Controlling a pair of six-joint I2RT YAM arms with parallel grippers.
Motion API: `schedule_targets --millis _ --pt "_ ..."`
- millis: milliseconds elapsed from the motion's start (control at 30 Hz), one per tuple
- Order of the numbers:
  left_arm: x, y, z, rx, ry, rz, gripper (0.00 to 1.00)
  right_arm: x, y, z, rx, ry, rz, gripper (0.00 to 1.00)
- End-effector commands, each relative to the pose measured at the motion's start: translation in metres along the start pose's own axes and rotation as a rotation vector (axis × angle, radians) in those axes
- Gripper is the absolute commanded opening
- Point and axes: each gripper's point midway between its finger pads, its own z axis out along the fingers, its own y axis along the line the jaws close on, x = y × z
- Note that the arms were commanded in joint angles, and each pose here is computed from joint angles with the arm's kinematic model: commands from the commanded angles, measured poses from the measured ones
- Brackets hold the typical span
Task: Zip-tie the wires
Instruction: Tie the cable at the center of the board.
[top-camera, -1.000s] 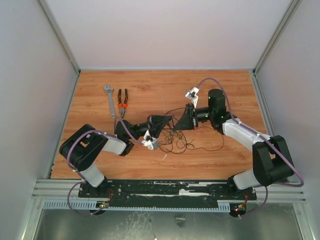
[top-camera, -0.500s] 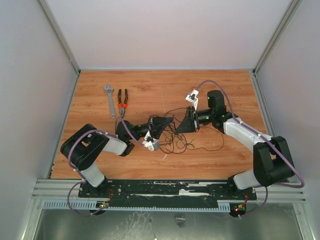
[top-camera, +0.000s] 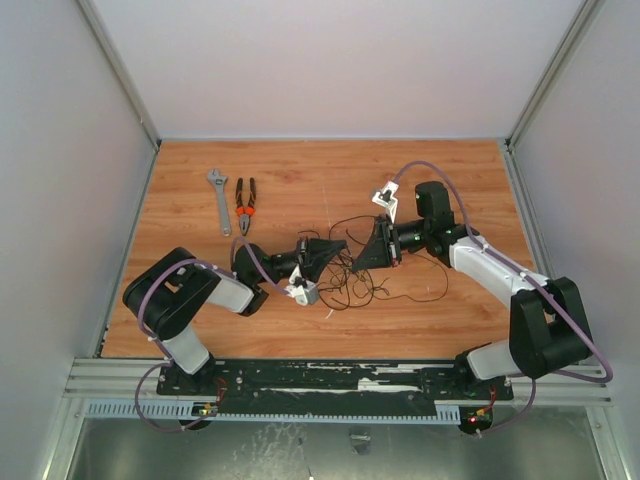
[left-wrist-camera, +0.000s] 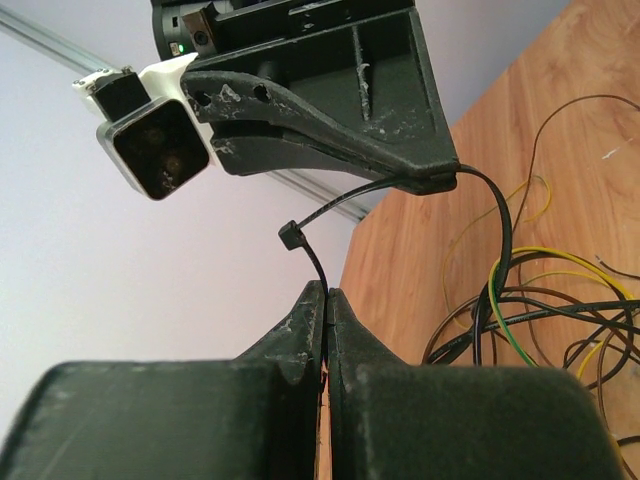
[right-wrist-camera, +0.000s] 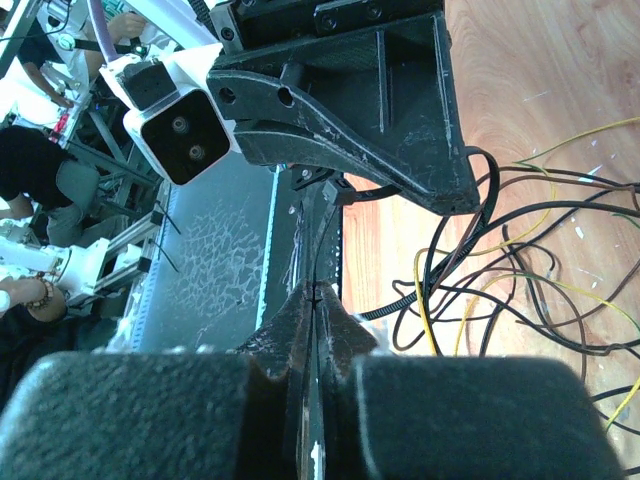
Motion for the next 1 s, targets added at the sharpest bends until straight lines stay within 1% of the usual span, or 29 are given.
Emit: schedule_targets --millis 0,267,967 --pt "-0.046 0.046 -0.002 -0.165 -0.142 0.234 0.0 -0.009 0.01 -0.003 -0.027 -0.005 -0.039 0.0" --pt "-0.048 0.046 -0.001 -0.164 -0.147 0.24 0.0 -0.01 0.011 -0.002 -0.037 -0.004 -0.02 0.0" --pt "-0.052 0.047 0.001 -0.168 -0.155 0.244 0.0 -0.02 -0.004 0.001 0.015 -0.029 0.01 0.0"
